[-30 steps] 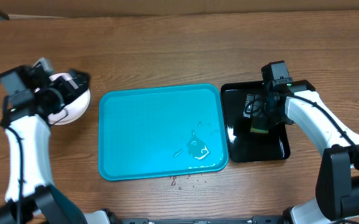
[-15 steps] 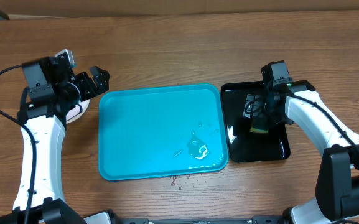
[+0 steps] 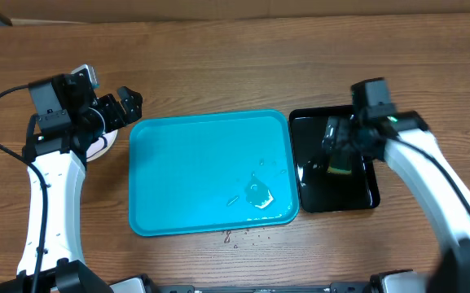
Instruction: Clean dirty plates on tray and stack at the side
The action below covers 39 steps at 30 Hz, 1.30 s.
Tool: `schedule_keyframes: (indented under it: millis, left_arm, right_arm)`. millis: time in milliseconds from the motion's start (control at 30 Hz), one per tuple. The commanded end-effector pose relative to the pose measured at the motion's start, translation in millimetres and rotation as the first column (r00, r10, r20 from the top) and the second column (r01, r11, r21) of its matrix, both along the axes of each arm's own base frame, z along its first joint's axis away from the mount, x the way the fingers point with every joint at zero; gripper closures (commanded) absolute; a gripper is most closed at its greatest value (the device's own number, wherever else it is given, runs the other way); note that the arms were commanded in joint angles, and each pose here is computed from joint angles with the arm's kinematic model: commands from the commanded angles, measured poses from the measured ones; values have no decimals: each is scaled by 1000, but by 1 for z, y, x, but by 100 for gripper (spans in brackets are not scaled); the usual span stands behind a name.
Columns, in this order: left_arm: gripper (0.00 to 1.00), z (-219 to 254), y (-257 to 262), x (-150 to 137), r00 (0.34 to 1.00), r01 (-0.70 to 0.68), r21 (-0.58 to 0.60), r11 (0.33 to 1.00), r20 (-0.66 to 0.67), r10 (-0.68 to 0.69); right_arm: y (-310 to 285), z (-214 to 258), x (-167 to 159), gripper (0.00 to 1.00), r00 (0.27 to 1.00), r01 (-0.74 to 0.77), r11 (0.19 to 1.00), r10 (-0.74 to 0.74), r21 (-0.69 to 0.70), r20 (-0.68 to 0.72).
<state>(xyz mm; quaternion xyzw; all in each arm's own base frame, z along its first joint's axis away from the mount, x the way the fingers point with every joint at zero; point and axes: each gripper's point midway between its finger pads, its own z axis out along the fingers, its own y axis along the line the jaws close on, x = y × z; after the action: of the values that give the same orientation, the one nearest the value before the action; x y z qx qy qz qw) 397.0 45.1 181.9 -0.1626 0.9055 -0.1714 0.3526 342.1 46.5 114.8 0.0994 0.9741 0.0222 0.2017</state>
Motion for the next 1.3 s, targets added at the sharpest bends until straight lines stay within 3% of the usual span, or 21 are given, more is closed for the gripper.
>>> schedule_keyframes:
  millis: [0, 167, 300, 433, 567, 667, 767, 933, 1033, 1133, 1267]
  left_arm:
    - [0, 3, 0, 3, 1000, 19, 27, 999, 14, -20]
    - [0, 3, 0, 3, 1000, 20, 28, 999, 14, -20]
    - [0, 3, 0, 3, 1000, 19, 27, 999, 14, -20]
    - [0, 3, 0, 3, 1000, 19, 27, 999, 14, -20]
    - [0, 3, 0, 3, 1000, 19, 27, 999, 14, -20]
    - [0, 3, 0, 3, 1000, 19, 27, 999, 14, -20]
    - [0, 3, 0, 3, 1000, 19, 27, 999, 14, -20]
    - [0, 3, 0, 3, 1000, 20, 27, 999, 14, -20]
    - [0, 3, 0, 3, 1000, 19, 27, 999, 14, -20]
    - [0, 3, 0, 3, 1000, 19, 27, 999, 14, -20]
    - [0, 3, 0, 3, 1000, 19, 27, 999, 14, -20]
  right_arm:
    - [0, 84, -7, 0, 967, -7, 999, -2, 35, 256]
    - [-9, 186, -54, 0, 826, -24, 996, -29, 86, 562]
    - [-60, 239, -96, 0, 666, 191, 981, -151, 28, 730]
    - [-70, 269, -136, 0, 547, 201, 976, -178, 77, 818]
    - [-82, 264, -168, 0, 537, 234, 970, -183, 63, 823]
    - [-91, 272, -180, 0, 457, 270, 959, -211, 91, 864]
    - [-86, 288, -178, 0, 304, 221, 962, -222, 158, 926]
    - [-58, 299, -174, 0, 28, 9, 982, -187, 187, 982]
    - [-49, 284, -171, 0, -73, -59, 985, -168, 164, 983]
    - [-43, 251, -157, 0, -74, -88, 983, -165, 159, 983]
    - [-39, 195, -128, 0, 51, -101, 972, -208, 213, 977]
